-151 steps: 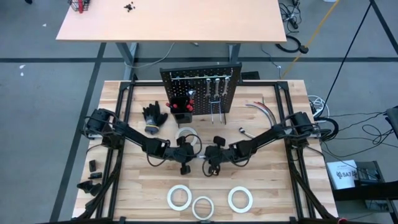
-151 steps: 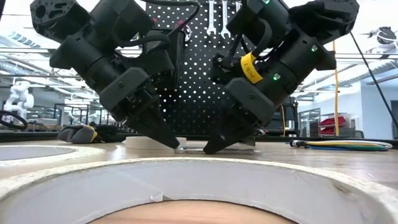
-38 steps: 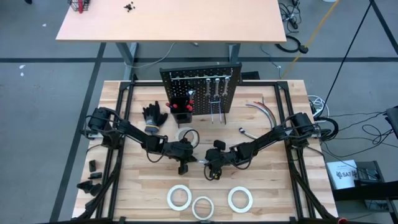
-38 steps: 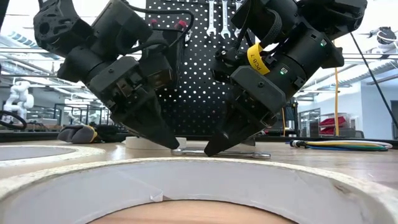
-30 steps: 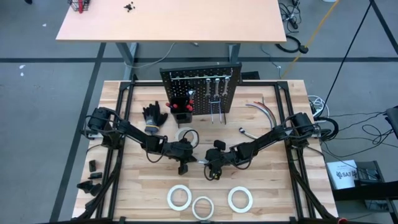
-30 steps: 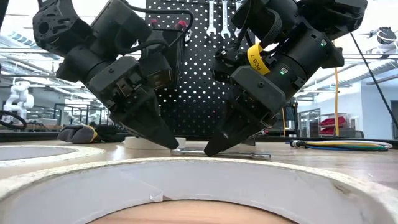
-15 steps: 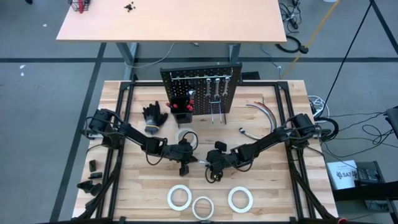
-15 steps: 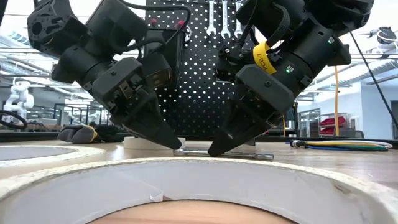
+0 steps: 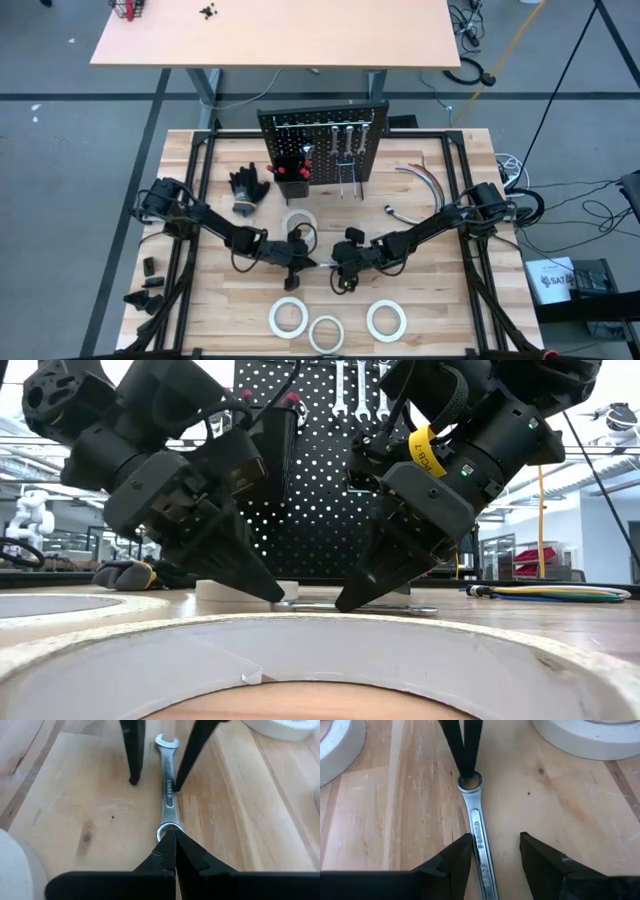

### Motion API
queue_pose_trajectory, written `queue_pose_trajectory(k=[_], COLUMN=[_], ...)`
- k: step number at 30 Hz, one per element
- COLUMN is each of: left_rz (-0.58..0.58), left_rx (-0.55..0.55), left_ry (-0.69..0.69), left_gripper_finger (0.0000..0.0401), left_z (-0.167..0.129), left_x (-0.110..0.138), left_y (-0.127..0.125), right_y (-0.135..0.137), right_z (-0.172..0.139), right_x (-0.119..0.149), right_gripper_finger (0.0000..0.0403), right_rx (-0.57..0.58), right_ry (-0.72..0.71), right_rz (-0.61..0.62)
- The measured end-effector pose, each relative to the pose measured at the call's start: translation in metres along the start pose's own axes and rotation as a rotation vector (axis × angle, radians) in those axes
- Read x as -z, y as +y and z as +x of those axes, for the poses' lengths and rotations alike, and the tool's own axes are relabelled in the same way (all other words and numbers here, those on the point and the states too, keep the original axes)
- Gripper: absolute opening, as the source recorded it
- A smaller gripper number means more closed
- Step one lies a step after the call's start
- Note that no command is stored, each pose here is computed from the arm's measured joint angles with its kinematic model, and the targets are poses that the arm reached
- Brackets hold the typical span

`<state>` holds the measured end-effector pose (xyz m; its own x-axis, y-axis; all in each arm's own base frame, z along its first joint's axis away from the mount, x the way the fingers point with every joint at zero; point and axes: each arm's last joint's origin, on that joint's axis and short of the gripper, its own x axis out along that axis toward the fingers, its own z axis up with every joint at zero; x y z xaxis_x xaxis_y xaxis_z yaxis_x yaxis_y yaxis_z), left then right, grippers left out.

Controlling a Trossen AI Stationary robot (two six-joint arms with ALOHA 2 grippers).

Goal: Hang tools onto peg board
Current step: Hang the silver wrench on the peg board

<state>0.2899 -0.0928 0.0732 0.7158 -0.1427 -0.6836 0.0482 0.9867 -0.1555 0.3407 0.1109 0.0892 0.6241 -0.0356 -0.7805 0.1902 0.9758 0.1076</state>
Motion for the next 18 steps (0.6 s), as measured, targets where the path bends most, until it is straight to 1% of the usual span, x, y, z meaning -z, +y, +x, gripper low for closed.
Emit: queue_pose_trajectory(k=[3, 18], left_rz=[0.031, 0.006], left_rx=[-0.01, -0.06], left_ry=[0.032, 0.134], left_gripper_finger=[0.0, 0.0], left_z=[-0.004, -0.008], left_x=[-0.001, -0.015], left_y=[0.0, -0.002], right_y=[0.0, 0.001], right_z=[0.0, 0.0], right_x=[0.0, 0.0], right_gripper_finger=[0.016, 0.016], right_rx=[-0.001, -0.002], right_ry=[0.0, 0.0], right_rz=[0.001, -0.006])
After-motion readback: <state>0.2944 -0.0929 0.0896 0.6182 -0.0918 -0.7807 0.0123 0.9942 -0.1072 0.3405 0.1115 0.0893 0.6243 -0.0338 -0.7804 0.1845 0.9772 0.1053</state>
